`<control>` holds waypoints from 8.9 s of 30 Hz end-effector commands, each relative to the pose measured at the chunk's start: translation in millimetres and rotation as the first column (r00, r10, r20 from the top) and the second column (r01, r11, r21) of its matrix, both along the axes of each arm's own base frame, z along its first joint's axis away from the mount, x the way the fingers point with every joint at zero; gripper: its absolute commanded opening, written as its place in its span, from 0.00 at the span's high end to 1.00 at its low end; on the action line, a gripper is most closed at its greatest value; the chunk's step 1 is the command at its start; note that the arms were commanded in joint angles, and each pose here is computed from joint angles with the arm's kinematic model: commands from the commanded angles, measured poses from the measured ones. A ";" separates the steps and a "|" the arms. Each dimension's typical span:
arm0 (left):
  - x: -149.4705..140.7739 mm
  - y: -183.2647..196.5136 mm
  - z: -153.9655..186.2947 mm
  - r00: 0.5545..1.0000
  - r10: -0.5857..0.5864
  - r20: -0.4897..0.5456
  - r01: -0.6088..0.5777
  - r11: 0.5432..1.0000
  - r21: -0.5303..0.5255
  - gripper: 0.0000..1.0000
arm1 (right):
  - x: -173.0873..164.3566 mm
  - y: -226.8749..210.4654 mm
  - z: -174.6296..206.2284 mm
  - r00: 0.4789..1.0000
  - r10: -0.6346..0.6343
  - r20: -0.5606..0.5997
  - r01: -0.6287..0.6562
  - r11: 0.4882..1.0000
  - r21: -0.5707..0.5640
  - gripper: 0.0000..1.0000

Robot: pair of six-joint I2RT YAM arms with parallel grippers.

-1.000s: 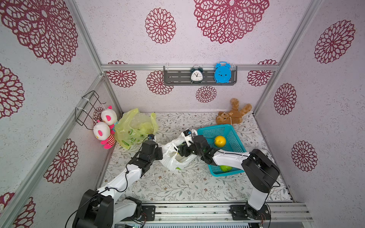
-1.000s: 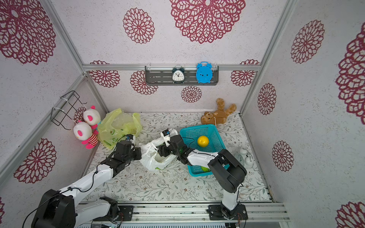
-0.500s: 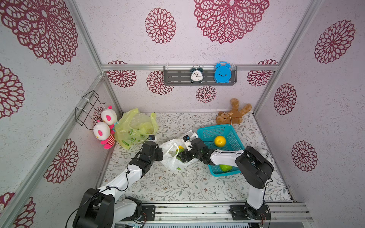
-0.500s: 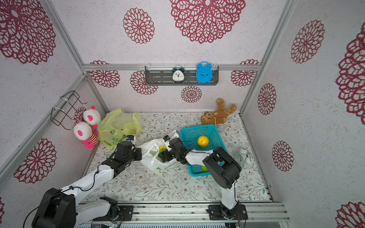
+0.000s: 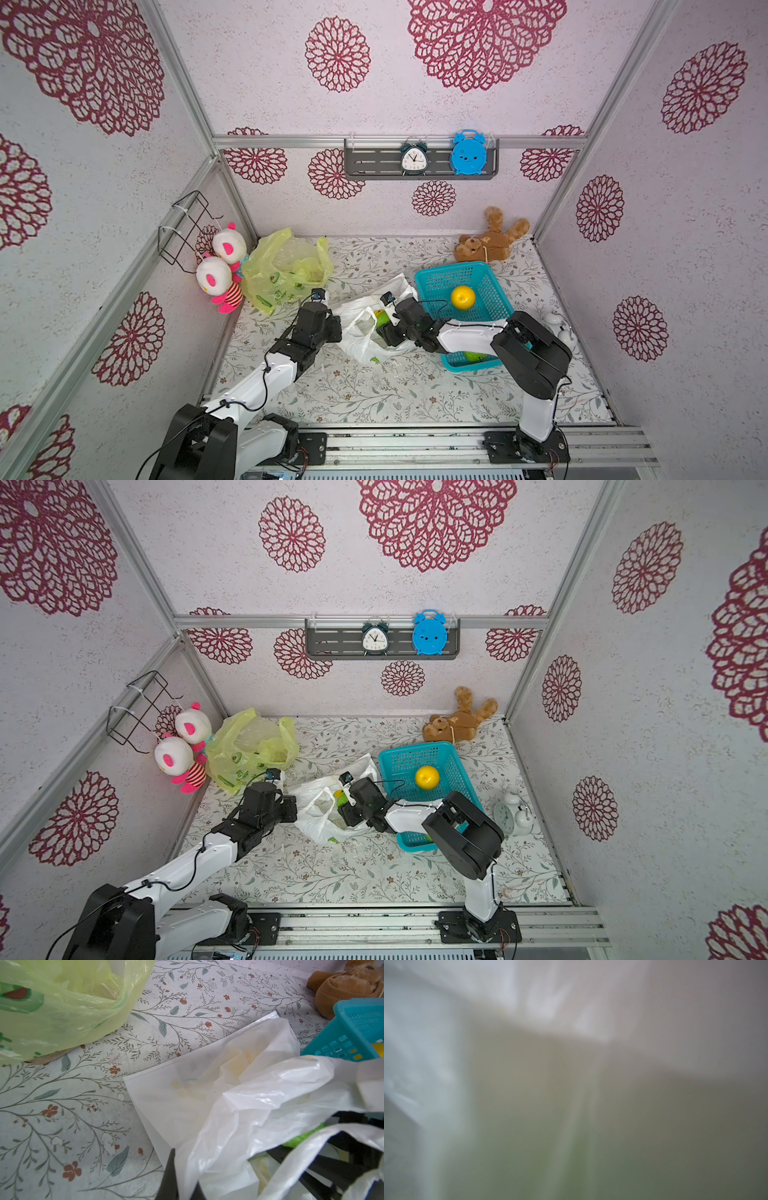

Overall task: Untie the knot of a plastic bag & take out the apple
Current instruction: Pick up the apple from the plastic bag, then place the apple in the basket, then adjust the plastic bag at the center of the board, then pick up the apple from the plastic bag, then place the apple in the basket.

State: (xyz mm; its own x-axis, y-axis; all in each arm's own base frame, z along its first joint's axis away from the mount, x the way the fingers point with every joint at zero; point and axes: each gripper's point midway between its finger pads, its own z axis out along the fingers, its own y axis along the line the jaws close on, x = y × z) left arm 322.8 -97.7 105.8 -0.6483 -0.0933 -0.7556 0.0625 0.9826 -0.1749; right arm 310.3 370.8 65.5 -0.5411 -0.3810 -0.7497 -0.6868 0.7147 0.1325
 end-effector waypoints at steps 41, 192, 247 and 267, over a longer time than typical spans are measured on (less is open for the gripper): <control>34.8 -15.8 44.3 0.995 0.029 0.094 -0.020 0.996 -0.090 1.00 | -32.2 -141.6 192.1 0.966 -0.202 0.159 0.120 0.900 0.418 0.03; 94.3 -114.8 56.1 0.825 -0.563 0.040 0.565 0.822 -0.068 1.00 | 76.7 42.4 76.9 0.999 0.047 -0.008 -0.044 0.981 0.190 0.35; 193.8 -58.8 -55.6 0.925 -0.274 -0.262 0.234 0.957 -0.173 0.90 | 125.6 33.7 100.3 0.989 -0.136 0.055 0.111 0.939 0.326 0.53; 201.3 -52.4 78.9 0.999 -0.034 -0.040 0.036 0.999 0.040 0.84 | 21.9 -226.2 131.9 0.792 -0.594 0.144 0.576 0.804 0.146 0.55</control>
